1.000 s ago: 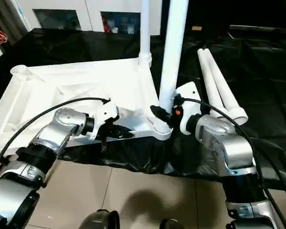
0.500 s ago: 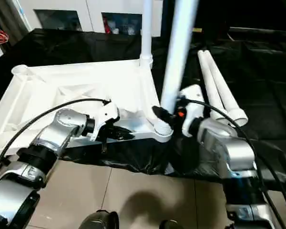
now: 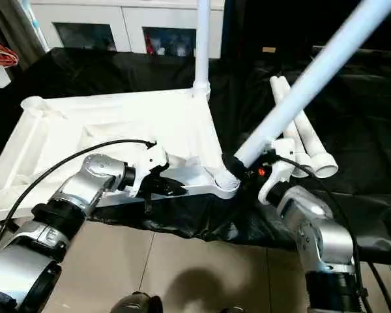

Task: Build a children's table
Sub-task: Insert table leg to table base

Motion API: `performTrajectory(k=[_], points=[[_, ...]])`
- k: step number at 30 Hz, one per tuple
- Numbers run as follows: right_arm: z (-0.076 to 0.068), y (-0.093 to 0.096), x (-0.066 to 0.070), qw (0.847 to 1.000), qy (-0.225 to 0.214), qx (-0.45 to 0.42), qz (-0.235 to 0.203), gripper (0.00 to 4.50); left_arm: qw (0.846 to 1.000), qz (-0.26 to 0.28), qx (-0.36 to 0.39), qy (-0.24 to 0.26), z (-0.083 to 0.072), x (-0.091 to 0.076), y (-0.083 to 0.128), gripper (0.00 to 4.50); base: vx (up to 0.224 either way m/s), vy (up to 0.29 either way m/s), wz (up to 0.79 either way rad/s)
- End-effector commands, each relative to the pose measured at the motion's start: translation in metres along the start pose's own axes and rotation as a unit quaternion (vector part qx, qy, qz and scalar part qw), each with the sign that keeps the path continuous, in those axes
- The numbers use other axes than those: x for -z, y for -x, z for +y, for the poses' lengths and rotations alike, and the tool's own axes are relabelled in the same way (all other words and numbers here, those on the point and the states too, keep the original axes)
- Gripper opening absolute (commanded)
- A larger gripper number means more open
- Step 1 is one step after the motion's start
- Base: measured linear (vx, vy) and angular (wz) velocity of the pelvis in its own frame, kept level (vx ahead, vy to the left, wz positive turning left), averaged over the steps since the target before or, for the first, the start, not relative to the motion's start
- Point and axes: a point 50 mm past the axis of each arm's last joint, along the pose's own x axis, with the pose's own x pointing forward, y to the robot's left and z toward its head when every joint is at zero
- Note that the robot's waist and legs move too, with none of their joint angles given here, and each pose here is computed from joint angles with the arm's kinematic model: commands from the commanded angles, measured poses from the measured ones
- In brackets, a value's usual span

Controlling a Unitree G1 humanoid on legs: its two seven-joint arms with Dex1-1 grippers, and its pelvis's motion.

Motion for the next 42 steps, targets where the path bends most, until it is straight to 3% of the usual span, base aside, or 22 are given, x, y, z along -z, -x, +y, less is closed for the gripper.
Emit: performTrajectory(k=[1, 6, 12, 17, 31, 42], points=[[-0.006, 0.010, 0.034, 0.997, -0.030, 0.026, 0.073, 1.89, 0.997, -0.052, -0.053, -0.019, 0.015, -0.024, 0.013, 0.00, 0.000, 0.000, 0.00], [0.000, 0.009, 0.040, 0.995, 0.022, 0.011, 0.097, 1.89, 0.997, -0.047, -0.047, -0.028, 0.014, -0.024, 0.012, 0.00, 0.000, 0.000, 0.00], [0.002, 0.001, 0.032, 0.985, 0.101, -0.028, 0.137, 1.89, 0.998, -0.032, -0.033, -0.043, 0.012, -0.021, 0.012, 0.00, 0.000, 0.000, 0.00], [0.002, -0.004, 0.029, 0.981, 0.114, -0.050, 0.150, 1.89, 0.998, -0.027, -0.024, -0.050, 0.012, -0.021, 0.013, 0.00, 0.000, 0.000, 0.00], [0.000, -0.009, 0.024, 0.947, 0.159, -0.191, 0.204, 1.89, 0.992, -0.005, 0.072, -0.099, 0.004, -0.026, 0.020, 0.00, 0.000, 0.000, 0.00], [0.007, -0.001, 0.032, 0.923, 0.163, -0.273, 0.216, 1.89, 0.986, 0.006, 0.124, -0.113, 0.005, -0.031, 0.028, 0.00, 0.000, 0.000, 0.00]])
